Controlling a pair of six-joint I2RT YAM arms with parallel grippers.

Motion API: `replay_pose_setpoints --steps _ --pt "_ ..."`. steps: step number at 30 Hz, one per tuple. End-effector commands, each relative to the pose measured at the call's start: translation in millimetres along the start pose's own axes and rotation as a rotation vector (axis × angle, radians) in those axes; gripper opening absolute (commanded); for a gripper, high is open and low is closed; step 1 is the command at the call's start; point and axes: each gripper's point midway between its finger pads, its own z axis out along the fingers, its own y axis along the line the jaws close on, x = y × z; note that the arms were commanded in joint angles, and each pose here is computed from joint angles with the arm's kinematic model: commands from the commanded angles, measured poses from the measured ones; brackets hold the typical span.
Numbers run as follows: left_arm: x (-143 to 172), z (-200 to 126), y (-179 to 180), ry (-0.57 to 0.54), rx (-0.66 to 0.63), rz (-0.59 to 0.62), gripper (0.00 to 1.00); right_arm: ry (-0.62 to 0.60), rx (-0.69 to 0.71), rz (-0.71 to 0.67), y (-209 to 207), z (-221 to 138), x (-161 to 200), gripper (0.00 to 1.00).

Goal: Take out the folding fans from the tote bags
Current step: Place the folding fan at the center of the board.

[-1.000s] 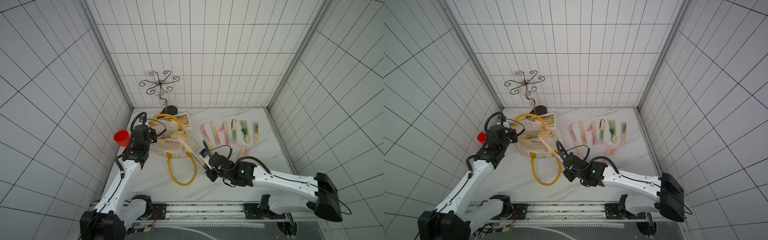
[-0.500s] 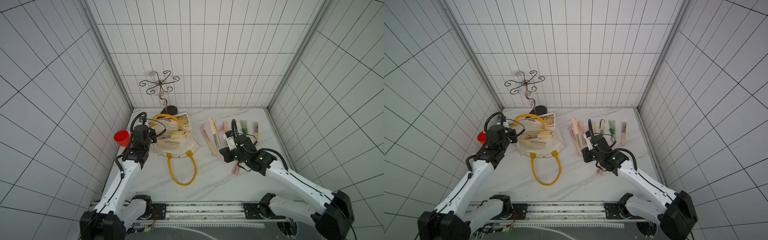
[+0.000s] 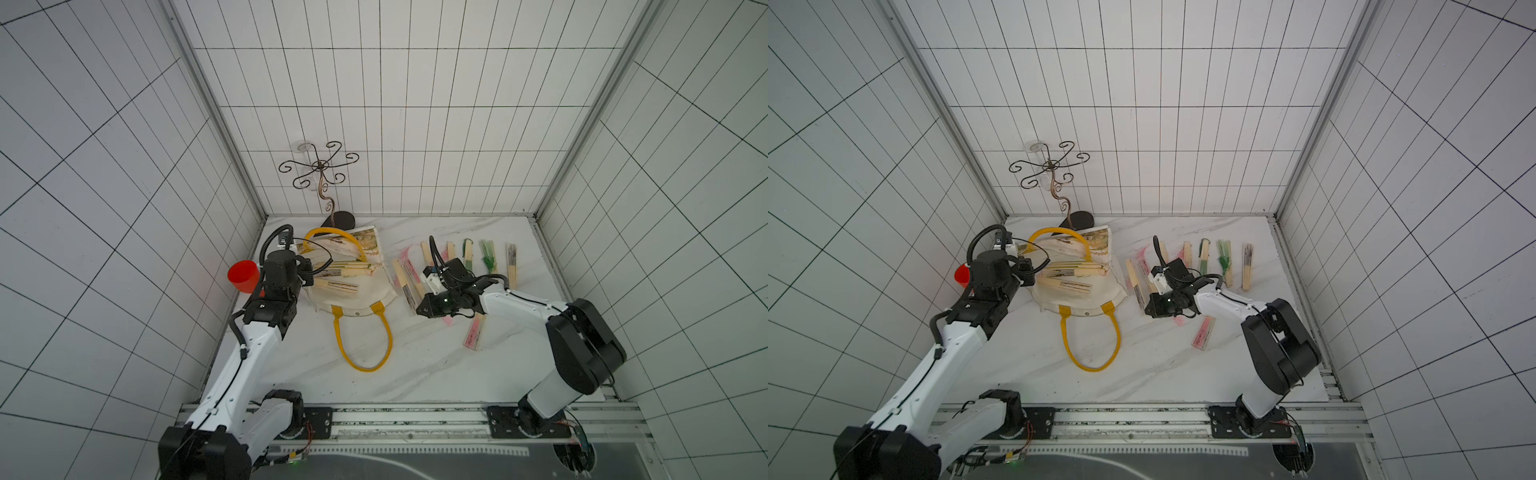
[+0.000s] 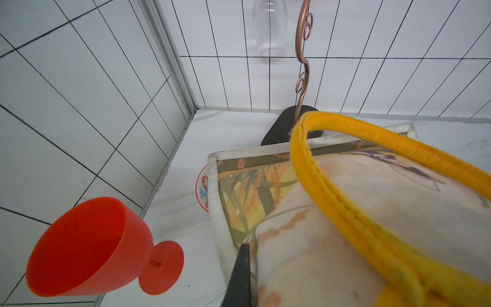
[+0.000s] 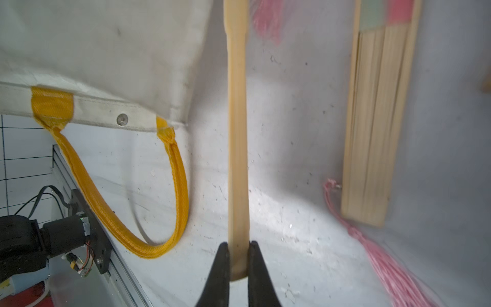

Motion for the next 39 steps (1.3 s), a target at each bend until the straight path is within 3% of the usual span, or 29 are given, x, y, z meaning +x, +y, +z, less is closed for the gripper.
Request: replay_pose_setpoints --steps 1,10,19,23,31,35,39 --pt "-34.4 -12.2 0.7 -0.112 0.012 -0.025 0.00 -0.087 -0.090 -0.042 25.4 -7.2 -51.2 0.00" --pt "-33.5 -11.9 -1.6 -0.110 0.026 -0.025 0.00 -0.069 -0.149 0.034 10.7 19.6 -83.0 0.00" --pt "-32.6 -11.0 -3.1 -0.108 0.033 -0.021 0.00 -0.032 -0.105 0.126 -23.4 45.1 -83.0 0.00" --pt "-32.6 -11.0 -3.1 -0.108 0.033 -0.022 0.00 -0.034 -0.054 0.139 -34.6 44.9 -82.7 0.11" --pt "-32.8 -10.7 -4.4 -0.108 0.040 -0.021 0.00 -0.107 0.013 0.095 -29.1 11.2 -92.3 0.30" --pt "-32.8 -10.7 -5.4 -0.108 0.046 -0.019 0.00 -0.188 0.063 0.032 -17.2 -16.7 -94.8 0.31" --pt "-32.2 -10.0 -6.6 -0.106 0.052 -0.017 0.00 -0.311 0.089 -0.120 16.6 -46.0 -90.6 0.31"
